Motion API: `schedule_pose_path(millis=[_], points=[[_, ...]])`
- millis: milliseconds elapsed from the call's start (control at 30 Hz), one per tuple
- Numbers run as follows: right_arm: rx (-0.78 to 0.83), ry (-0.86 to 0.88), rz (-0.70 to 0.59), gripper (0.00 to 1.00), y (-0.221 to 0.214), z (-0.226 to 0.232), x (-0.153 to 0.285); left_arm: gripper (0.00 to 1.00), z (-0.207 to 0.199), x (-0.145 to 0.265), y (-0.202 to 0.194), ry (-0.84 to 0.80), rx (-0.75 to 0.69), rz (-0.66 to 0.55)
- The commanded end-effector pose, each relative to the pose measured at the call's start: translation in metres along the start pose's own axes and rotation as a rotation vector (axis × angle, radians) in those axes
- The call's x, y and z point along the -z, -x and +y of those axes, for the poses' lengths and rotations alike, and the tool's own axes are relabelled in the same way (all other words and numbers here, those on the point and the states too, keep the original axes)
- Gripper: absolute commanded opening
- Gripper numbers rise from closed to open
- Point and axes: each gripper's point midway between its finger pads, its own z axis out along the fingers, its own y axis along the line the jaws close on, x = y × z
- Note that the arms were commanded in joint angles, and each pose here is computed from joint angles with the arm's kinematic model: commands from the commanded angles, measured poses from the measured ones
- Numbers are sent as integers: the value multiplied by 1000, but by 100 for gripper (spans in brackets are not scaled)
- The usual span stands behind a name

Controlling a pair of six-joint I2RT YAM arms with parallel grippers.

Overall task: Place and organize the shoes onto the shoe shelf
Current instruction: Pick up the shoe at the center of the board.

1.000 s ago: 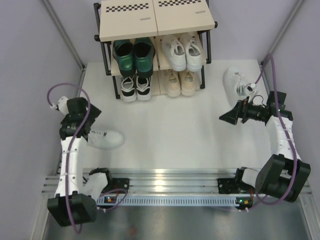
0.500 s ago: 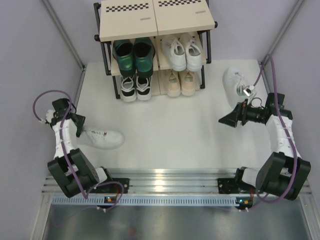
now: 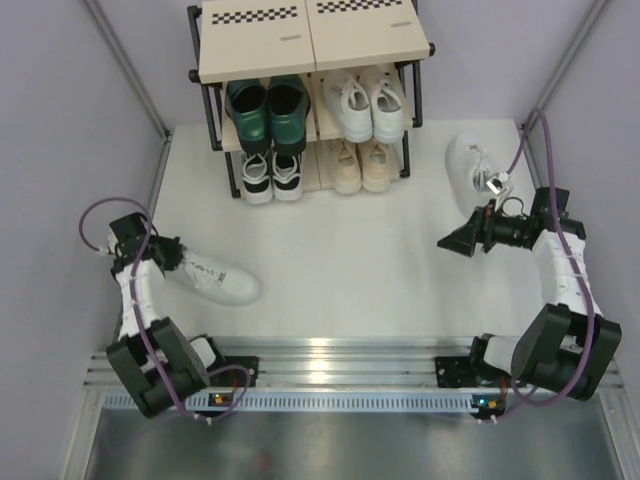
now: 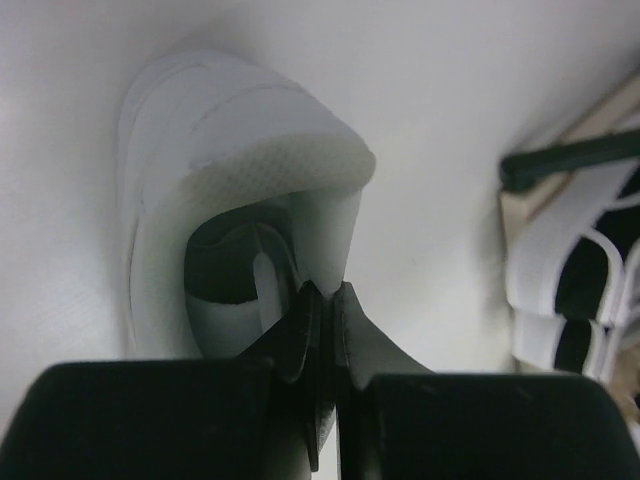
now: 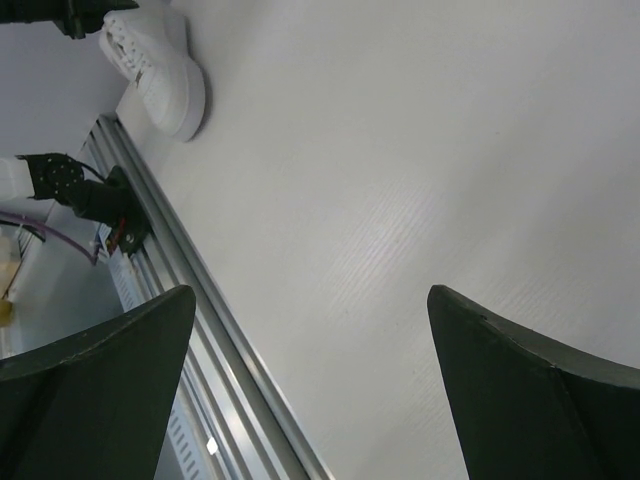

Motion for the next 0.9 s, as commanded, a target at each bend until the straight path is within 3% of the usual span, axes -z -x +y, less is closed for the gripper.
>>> schedule_pose_path(millis=[0,67,200,333,500,533,567,600,667,767,867], points=[[90,28,-39,99,20,9,5,0,-34,45,-47,-239,127,184],[94,32,-39,99,20,9,5,0,-43,70,-55,-319,174,192],[92,53,-24,99,17,12,3,0,-47,90,-106,-321,262,359],[123,93,31,99,8,21,-6,0,-59,110,-122,-371,325,320],[218,214,131,99,-2,54,-38,0,-80,143,-166,-399,350,404],[130,207,143,99,-1,60,-42,0,-83,138,-162,-393,362,340],[114,208,152,99,-3,62,-47,0,-86,147,-180,-401,325,376],[176,232,145,99,1,72,-57,0,-93,153,-185,-408,344,381],[69,179,144,99,0,75,-65,0,-105,149,-200,-414,337,359],[-26,22,78,99,8,74,-74,0,-120,158,-245,-433,319,431],[-33,5,31,99,4,87,-75,0,-139,158,-263,-464,353,438]])
